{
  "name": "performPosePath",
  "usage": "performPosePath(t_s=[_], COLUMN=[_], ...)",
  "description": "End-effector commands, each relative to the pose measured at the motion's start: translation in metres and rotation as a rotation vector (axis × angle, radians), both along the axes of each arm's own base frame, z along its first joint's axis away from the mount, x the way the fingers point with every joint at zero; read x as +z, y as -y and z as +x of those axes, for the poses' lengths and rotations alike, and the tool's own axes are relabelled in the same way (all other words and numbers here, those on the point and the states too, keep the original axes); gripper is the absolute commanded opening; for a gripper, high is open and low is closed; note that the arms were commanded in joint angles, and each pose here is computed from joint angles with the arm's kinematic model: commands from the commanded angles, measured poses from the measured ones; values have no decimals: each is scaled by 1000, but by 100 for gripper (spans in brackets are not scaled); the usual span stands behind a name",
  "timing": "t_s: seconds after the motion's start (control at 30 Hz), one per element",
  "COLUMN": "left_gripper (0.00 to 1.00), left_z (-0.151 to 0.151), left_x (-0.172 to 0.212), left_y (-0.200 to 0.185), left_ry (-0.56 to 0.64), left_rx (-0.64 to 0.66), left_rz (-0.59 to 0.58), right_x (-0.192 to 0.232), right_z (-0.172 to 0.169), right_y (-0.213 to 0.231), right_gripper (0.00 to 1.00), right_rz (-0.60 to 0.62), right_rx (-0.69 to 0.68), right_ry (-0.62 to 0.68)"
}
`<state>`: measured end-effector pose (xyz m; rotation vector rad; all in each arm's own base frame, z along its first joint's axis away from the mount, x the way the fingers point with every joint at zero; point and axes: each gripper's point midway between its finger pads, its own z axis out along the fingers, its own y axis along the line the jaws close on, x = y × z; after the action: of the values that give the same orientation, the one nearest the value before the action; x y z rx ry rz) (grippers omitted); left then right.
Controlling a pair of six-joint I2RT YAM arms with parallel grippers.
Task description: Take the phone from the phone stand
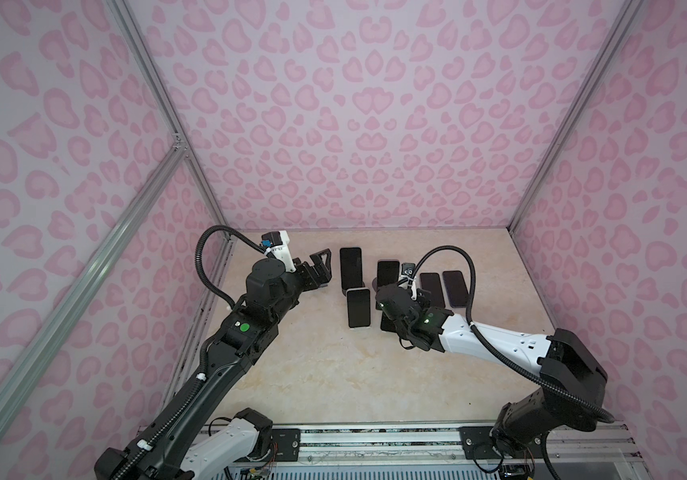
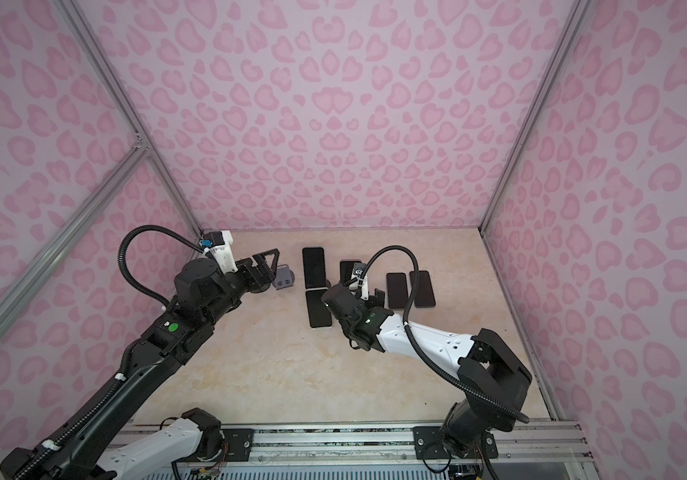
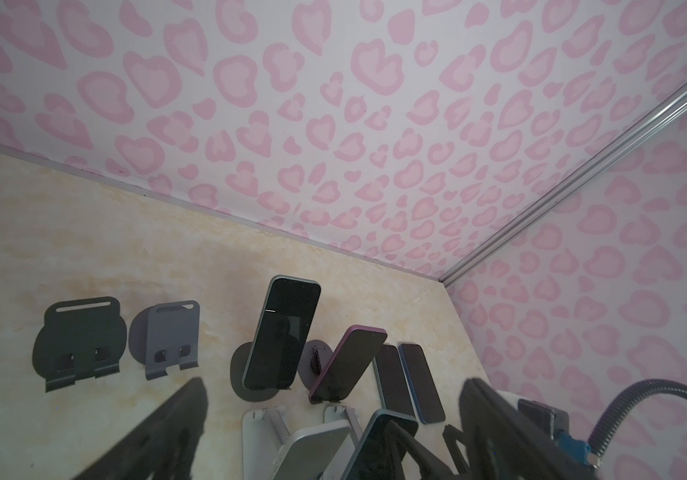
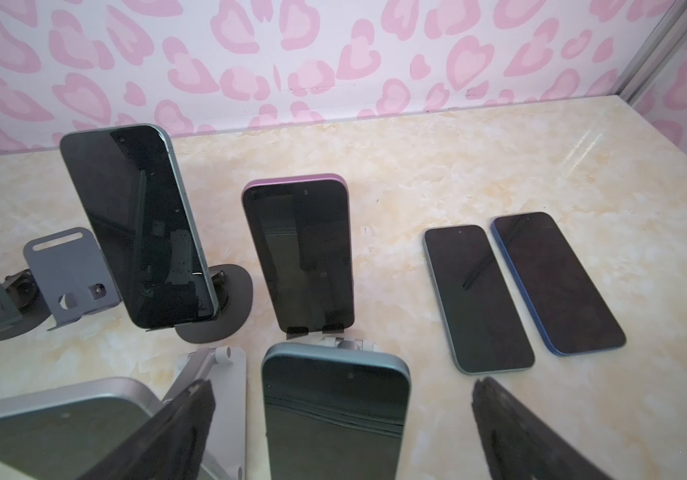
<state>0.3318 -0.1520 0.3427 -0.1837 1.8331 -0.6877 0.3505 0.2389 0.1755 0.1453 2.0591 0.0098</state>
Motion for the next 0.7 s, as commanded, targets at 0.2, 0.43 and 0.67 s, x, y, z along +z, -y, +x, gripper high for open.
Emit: performPosePath(t_s=[0.2, 0.43, 0.67], left_gripper=[98, 98, 98], left_z=[1, 2, 2], left_x=[11, 7, 7], left_y=[4, 8, 8], left_ry=[39, 25, 26], left_rx=[-21, -36, -38], left_rz=[-13, -21, -22], right_x=[-14, -26, -36], right_z=[15, 15, 18], right_y=[10, 4, 4], right_gripper=[99, 99, 98], right_rz=[24, 31, 16], right_rx=[-57, -23, -50], right_ry=[-1, 4, -3])
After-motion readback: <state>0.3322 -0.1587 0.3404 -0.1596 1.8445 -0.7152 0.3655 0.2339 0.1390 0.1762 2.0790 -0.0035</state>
